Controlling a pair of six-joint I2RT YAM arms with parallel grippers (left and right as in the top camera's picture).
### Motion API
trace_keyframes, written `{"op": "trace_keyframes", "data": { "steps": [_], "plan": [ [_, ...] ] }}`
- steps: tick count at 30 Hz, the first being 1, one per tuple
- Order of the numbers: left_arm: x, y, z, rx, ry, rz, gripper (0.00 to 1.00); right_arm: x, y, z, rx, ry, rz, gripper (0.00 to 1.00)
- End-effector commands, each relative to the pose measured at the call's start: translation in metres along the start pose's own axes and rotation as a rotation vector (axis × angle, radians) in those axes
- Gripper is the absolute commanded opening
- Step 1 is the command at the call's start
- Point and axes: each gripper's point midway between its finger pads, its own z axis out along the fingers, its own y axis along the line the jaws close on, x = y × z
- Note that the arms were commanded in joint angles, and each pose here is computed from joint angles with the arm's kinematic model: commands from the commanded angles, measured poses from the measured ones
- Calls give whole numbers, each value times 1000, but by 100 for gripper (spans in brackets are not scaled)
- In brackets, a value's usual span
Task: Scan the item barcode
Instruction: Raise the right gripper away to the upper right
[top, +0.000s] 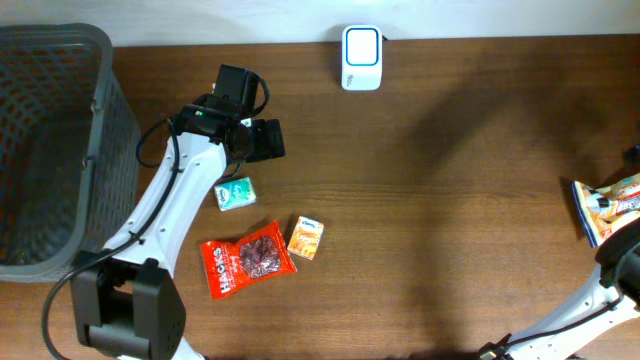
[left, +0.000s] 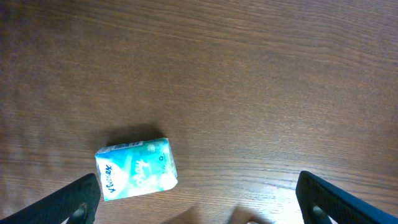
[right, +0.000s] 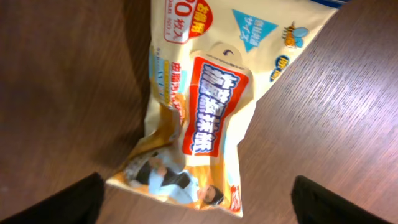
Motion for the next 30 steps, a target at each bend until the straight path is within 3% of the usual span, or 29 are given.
{"op": "trace_keyframes", "data": {
  "steps": [1, 6, 9, 14, 20, 30],
  "plan": [
    [1, 1, -2, 6, 1, 9, 99, -10, 11, -39, -91, -64, 11, 99],
    [1, 1, -1, 6, 2, 9, 99, -1, 44, -124, -371, -123, -10, 99],
    [1, 1, -2, 6, 2, 9, 99, 24, 73, -192, -623, -154, -67, 99],
    [1, 1, -2, 6, 1, 9, 99, 78, 98, -259, -730, -212, -217, 99],
    [1, 1, -2, 6, 1, 9, 99, 142, 143, -265, -721, -125, -400, 99],
    [1, 1, -2, 6, 1, 9, 99, 177, 174, -259, -696, -87, -517, 99]
  ]
}}
